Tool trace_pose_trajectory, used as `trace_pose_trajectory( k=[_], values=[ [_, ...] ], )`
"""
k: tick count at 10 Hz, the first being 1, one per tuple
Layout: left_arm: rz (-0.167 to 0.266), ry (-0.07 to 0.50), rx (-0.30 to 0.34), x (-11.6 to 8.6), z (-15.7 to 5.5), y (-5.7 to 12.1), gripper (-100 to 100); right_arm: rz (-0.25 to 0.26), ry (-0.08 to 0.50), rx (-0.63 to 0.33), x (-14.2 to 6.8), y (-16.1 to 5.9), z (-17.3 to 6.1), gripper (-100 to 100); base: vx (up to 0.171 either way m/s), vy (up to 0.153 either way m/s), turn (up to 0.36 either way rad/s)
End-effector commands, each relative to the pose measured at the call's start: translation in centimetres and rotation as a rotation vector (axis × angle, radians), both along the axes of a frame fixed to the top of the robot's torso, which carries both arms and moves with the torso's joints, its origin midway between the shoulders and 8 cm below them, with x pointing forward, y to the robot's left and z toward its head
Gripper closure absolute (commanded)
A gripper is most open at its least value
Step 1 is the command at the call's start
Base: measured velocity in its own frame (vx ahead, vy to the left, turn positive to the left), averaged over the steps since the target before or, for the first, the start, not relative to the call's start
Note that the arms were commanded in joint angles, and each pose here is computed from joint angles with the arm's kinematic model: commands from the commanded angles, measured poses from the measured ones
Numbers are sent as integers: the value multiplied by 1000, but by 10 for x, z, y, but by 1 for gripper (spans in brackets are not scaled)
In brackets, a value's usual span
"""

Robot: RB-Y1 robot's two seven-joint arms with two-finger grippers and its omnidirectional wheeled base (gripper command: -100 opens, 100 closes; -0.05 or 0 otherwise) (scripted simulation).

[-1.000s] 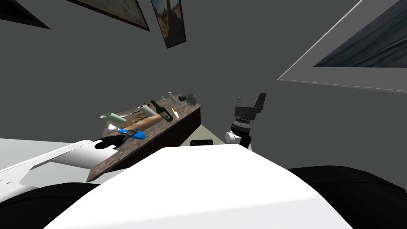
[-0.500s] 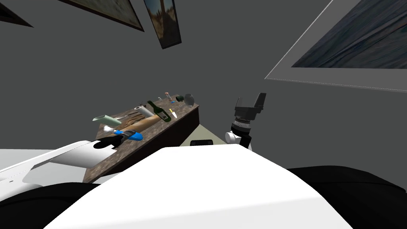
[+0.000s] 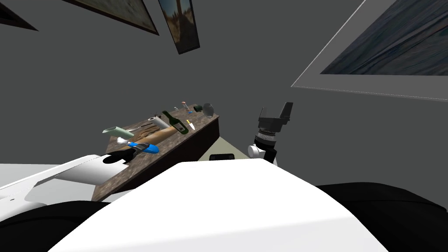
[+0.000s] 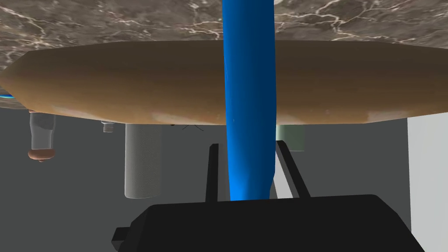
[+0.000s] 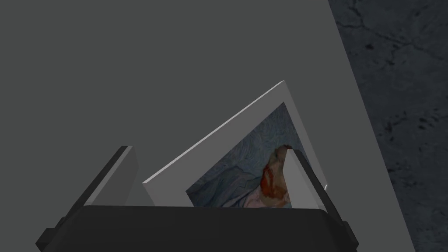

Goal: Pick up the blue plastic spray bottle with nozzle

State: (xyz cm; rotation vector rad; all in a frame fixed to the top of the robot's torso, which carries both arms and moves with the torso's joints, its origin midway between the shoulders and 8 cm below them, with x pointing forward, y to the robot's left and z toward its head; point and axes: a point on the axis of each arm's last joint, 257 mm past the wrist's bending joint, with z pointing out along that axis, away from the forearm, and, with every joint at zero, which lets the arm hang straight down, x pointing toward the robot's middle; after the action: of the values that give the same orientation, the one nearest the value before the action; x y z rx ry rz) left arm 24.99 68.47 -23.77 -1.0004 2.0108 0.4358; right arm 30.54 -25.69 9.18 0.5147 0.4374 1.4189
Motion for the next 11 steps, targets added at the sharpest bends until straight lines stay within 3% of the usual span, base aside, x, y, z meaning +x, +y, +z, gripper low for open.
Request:
trace_pose_trajectory(
  k=[1, 9, 10, 11],
  values=[
    [-24, -2, -1, 4, 3, -10, 100, 0, 0, 0, 0, 0, 0, 0, 43, 1, 190],
    [-151, -1, -2, 22, 13, -63, 100, 0, 0, 0, 0, 0, 0, 0, 69, 9, 170],
    [-141, -1, -2, 20, 12, -59, 100, 0, 0, 0, 0, 0, 0, 0, 29, 3, 35],
    [-142, -1, -2, 20, 13, -59, 0, 0, 0, 0, 0, 0, 0, 0, 0, 0, 0]
  ],
)
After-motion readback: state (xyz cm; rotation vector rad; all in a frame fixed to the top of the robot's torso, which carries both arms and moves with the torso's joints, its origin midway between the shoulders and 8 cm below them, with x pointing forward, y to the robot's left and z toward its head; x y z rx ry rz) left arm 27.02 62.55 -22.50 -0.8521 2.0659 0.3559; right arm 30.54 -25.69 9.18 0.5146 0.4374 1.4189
